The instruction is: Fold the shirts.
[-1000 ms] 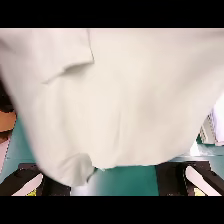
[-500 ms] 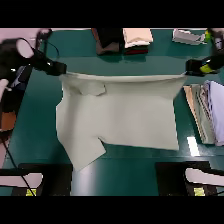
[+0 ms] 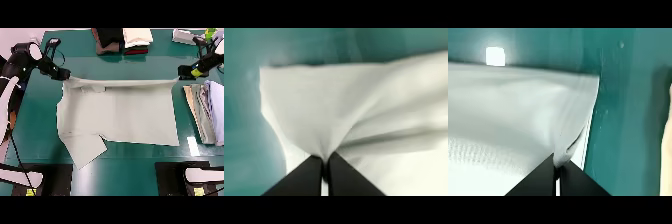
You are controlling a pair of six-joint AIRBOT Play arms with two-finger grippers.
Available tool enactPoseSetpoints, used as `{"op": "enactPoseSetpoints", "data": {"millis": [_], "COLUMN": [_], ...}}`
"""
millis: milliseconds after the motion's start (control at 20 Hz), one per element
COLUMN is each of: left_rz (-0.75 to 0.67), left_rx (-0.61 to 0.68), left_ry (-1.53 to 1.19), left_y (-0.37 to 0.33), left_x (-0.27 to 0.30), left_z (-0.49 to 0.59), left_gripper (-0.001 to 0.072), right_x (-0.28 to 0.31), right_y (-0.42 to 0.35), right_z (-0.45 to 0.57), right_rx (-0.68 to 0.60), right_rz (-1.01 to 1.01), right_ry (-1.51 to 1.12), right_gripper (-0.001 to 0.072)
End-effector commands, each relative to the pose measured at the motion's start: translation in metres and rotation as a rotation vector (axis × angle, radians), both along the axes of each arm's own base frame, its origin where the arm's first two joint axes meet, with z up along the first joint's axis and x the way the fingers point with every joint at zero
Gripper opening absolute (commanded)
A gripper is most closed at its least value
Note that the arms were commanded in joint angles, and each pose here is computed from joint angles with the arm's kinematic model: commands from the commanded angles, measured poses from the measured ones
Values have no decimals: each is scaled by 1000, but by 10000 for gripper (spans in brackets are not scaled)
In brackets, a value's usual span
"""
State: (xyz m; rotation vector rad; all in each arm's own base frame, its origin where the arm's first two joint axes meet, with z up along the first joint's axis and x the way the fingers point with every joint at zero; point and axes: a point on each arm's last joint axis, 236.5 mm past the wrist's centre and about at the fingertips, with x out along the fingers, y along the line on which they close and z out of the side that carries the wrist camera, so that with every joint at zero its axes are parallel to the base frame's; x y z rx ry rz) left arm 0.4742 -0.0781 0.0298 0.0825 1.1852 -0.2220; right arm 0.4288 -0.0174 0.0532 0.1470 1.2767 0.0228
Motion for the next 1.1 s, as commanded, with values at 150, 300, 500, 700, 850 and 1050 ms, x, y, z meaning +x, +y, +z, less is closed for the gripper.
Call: {"op": "enactPoseSetpoints", "data": {"millis": [150, 300, 500, 700, 850, 1050], "left_rz": [9, 19, 13, 38, 94, 151], "left_rx": [-12, -25, -18, -2, 13, -17], "left_ry": [228, 238, 274, 231, 219, 260], "left_y": [1, -1, 1, 8, 20, 23], "left_x": [-57, -62, -71, -81, -120, -193], "left_z": [-76, -88, -87, -46, -24, -42], "left_gripper": [26, 26, 522, 411, 377, 378], "right_x": [-56, -69, -77, -80, -133, -213], "right_y": [13, 19, 20, 12, 3, 6], "right_z": [-80, -106, -106, -55, -52, -90], "right_rx": [48, 79, 81, 58, 71, 105], "right_rz": [-16, -56, -55, -49, -93, -146], "right_ry": [145, 178, 202, 90, 151, 316], "right_gripper": [15, 16, 396, 397, 412, 535]}}
